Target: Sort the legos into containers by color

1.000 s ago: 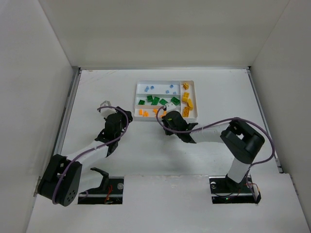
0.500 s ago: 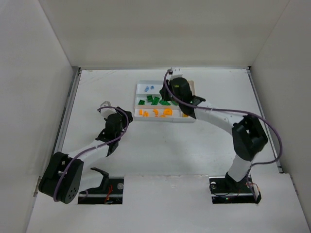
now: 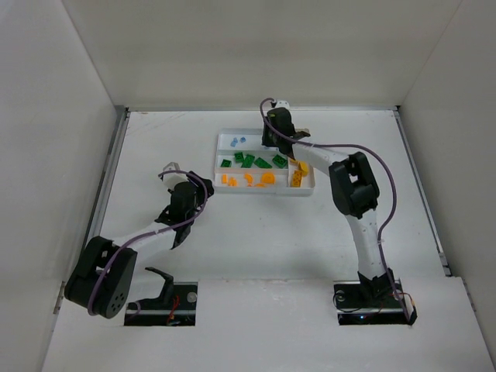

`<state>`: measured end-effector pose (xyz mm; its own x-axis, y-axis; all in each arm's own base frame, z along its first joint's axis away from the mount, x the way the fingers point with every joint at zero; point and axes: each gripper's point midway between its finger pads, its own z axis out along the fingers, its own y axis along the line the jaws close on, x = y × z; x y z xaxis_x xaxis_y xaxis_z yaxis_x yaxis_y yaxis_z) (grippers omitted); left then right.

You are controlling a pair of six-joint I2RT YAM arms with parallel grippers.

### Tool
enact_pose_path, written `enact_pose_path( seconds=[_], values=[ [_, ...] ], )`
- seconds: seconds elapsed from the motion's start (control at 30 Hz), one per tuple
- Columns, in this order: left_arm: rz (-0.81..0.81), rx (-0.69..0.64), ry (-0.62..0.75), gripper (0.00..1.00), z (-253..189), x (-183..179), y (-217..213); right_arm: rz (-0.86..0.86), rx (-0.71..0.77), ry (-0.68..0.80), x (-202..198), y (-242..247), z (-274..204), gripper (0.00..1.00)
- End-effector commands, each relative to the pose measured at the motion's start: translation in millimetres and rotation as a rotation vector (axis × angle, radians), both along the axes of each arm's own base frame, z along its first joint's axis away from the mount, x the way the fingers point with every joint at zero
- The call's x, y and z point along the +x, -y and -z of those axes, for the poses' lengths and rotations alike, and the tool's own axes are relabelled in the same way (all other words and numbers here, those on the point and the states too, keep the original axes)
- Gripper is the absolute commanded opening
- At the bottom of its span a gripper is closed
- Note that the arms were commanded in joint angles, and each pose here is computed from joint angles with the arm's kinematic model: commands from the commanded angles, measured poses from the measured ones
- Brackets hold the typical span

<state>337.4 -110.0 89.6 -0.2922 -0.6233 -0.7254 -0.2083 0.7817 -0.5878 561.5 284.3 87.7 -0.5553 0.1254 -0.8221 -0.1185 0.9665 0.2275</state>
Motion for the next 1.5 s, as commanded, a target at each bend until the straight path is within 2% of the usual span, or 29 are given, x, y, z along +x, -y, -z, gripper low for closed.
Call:
enact_pose_path(
  seconds=[0.0,0.13,0.17,0.37,0.57,0.63,0.8,0.93,1.03,1.17,1.3,1.47],
  values=[
    [0.007,-0.01,0.055,0.49,-14,7,4,0.005,0.077,0.073,10,-16,-43,0.31],
    [0.002,-0.006,0.05,0.5,-12,7,3,0.004,0.076,0.091,5,-14,-51,0.54],
    [-0.001,-0.004,0.048,0.51,-11,7,2,0.005,0.081,0.098,5,-13,-56,0.56],
    [-0.011,0.006,0.046,0.54,-11,8,-1,0.02,0.143,0.203,-22,4,-115,0.62],
    [-0.05,0.027,0.052,0.57,-13,6,-10,0.099,0.188,0.393,-108,77,-184,0.76],
    [-0.069,0.036,0.052,0.59,-13,6,-13,0.187,0.196,0.423,-139,124,-185,1.0],
    [-0.077,0.06,0.04,0.61,-12,8,-12,0.482,0.229,0.399,-207,226,-139,1.0],
    [-0.067,0.052,0.02,0.63,-12,13,-5,0.652,0.262,0.321,-250,271,-78,1.0],
    [-0.057,0.048,0.006,0.65,-12,14,0,0.709,0.301,0.295,-266,285,-54,1.0],
    [-0.04,0.024,0.014,0.67,-21,14,6,0.699,0.395,0.285,-275,279,-42,1.0],
    [-0.015,0.028,0.005,0.67,-29,9,10,0.7,0.395,0.255,-281,276,-32,1.0],
    [0.002,0.1,-0.071,0.67,-14,-3,5,0.68,0.375,0.225,-280,269,-23,1.0]
  ],
)
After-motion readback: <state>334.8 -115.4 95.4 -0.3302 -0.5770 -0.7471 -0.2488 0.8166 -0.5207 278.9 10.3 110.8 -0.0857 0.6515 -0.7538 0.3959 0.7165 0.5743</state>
